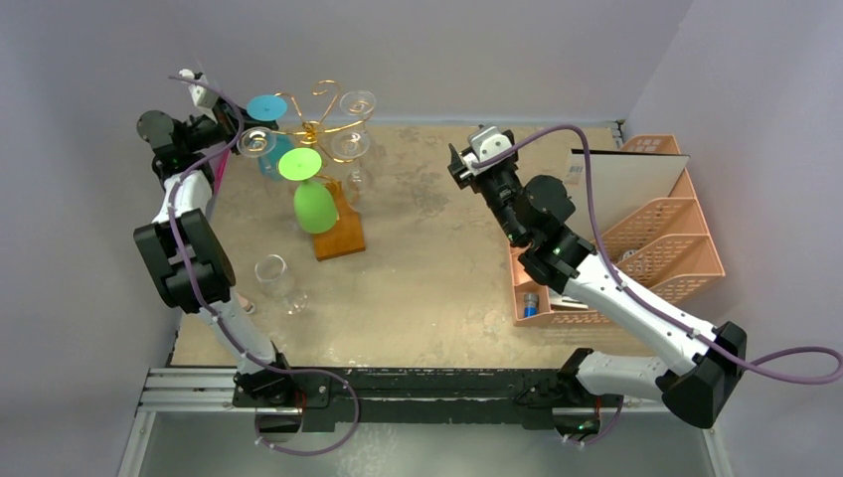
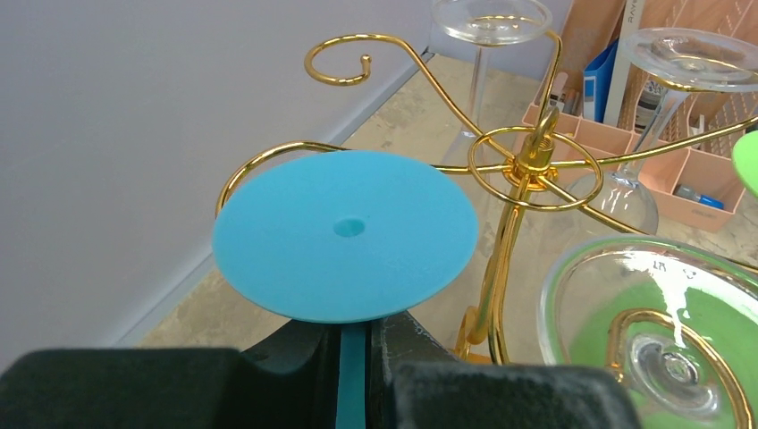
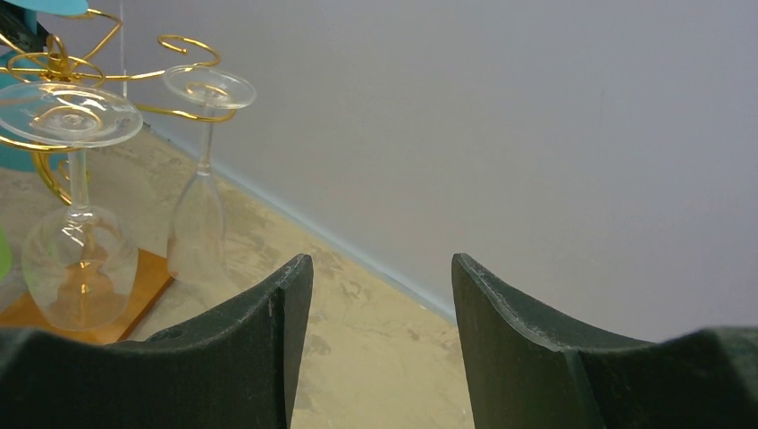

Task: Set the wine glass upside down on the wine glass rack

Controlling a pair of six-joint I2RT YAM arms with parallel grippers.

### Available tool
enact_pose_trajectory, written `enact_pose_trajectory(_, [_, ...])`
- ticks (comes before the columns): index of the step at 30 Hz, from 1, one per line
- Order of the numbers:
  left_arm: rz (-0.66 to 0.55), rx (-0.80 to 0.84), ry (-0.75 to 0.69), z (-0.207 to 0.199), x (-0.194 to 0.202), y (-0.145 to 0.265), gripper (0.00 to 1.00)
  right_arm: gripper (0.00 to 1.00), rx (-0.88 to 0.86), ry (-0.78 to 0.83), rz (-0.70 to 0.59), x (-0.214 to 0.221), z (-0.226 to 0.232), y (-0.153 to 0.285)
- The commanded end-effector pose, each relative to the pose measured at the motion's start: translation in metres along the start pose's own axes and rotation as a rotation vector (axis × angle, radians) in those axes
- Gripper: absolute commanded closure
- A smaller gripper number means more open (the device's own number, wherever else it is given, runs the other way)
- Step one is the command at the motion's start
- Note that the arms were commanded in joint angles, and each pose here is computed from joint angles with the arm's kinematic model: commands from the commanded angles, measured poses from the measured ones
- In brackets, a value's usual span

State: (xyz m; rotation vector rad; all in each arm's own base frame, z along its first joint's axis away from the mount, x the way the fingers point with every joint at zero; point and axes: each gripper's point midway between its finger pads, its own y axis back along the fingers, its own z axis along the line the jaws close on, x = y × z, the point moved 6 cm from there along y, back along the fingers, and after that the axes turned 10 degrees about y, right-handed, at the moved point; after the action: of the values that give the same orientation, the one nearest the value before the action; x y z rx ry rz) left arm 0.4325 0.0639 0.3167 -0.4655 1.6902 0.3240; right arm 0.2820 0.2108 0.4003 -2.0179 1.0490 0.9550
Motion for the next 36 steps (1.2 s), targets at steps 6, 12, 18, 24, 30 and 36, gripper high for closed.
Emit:
enact_pose_trajectory(6, [0.041,0.075,-0.061,-0.005,-0.008,-0.009,1.00,0.39,0.037,-0.026,-0.070,-0.023,-0.015,-0.002])
enact_pose_trajectory(12, [0.047,0.106,-0.050,-0.002,-0.008,-0.021,1.00,0.39,0.037,-0.030,-0.074,-0.024,-0.015,-0.001])
enact_pose_trajectory(18, [0.023,0.095,-0.028,0.008,-0.006,-0.029,1.00,0.40,0.041,-0.030,-0.074,-0.023,-0.016,0.001])
enact_pose_trajectory(24, [-0.072,0.020,-0.005,0.017,-0.005,-0.032,1.00,0.40,0.045,-0.029,-0.081,-0.023,-0.017,0.002])
enact_pose_trajectory(30, [-0.109,-0.007,0.006,0.016,0.004,-0.042,1.00,0.40,0.046,-0.026,-0.083,-0.022,-0.016,0.002])
enact_pose_trajectory(36, [-0.176,-0.080,0.001,0.021,0.009,-0.045,1.00,0.40,0.047,-0.028,-0.087,-0.023,-0.017,0.003])
